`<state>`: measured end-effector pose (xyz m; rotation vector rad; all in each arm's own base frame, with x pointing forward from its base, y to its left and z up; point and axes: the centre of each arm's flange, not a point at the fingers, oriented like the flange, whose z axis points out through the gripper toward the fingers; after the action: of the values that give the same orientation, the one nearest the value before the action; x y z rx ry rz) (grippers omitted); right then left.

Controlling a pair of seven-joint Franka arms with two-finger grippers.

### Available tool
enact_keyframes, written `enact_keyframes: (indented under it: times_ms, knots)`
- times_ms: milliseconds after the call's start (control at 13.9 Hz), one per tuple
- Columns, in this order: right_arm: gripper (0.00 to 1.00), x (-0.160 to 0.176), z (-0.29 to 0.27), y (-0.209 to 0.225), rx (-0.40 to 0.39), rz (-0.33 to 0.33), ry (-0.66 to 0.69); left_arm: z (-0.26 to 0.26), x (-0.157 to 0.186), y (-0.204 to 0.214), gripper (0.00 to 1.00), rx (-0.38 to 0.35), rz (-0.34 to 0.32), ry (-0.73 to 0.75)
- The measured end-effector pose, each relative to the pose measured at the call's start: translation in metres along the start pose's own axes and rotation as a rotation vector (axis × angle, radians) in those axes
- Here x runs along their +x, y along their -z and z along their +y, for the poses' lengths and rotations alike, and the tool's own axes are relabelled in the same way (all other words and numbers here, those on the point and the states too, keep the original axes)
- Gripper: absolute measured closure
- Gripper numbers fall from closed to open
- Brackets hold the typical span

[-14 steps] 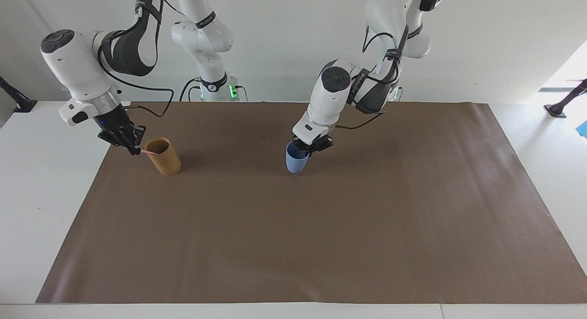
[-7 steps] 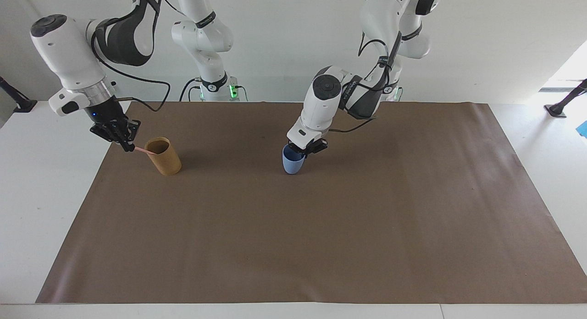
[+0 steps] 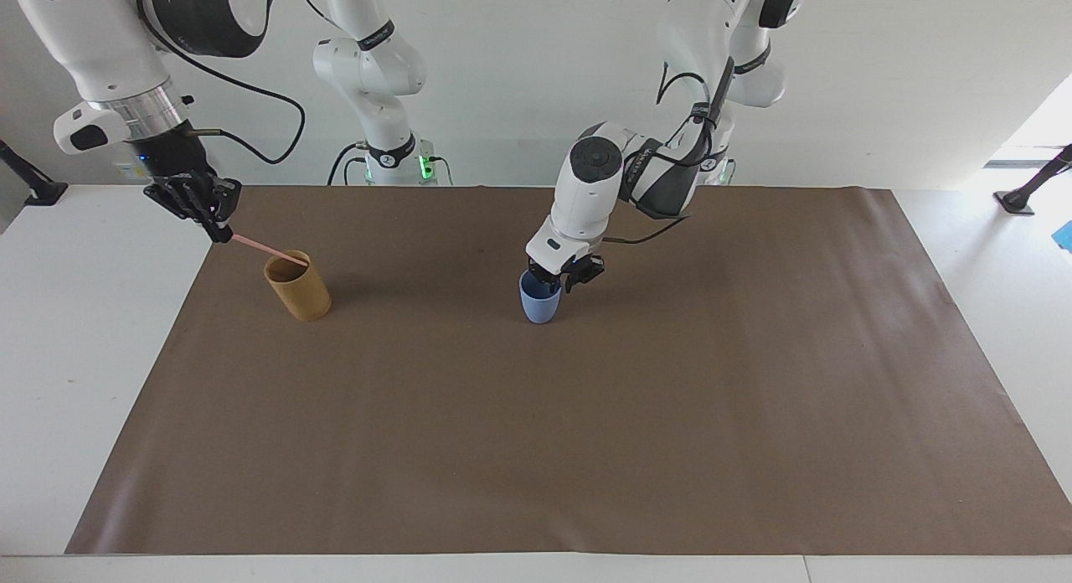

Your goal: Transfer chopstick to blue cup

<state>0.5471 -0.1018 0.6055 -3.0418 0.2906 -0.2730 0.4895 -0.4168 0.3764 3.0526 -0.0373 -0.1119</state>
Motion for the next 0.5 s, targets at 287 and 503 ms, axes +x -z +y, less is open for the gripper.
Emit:
enact_keyframes:
  times_ms: [287,503]
  knots:
    - [0.92,-0.002,-0.01,0.001,-0.01,-0.017,-0.132,-0.002,0.003,0.011,0.08,0.015,0.035,-0.011]
    - [0.92,-0.005,-0.061,0.005,-0.004,-0.019,-0.294,-0.023,0.014,0.053,0.0,0.005,0.071,0.026]
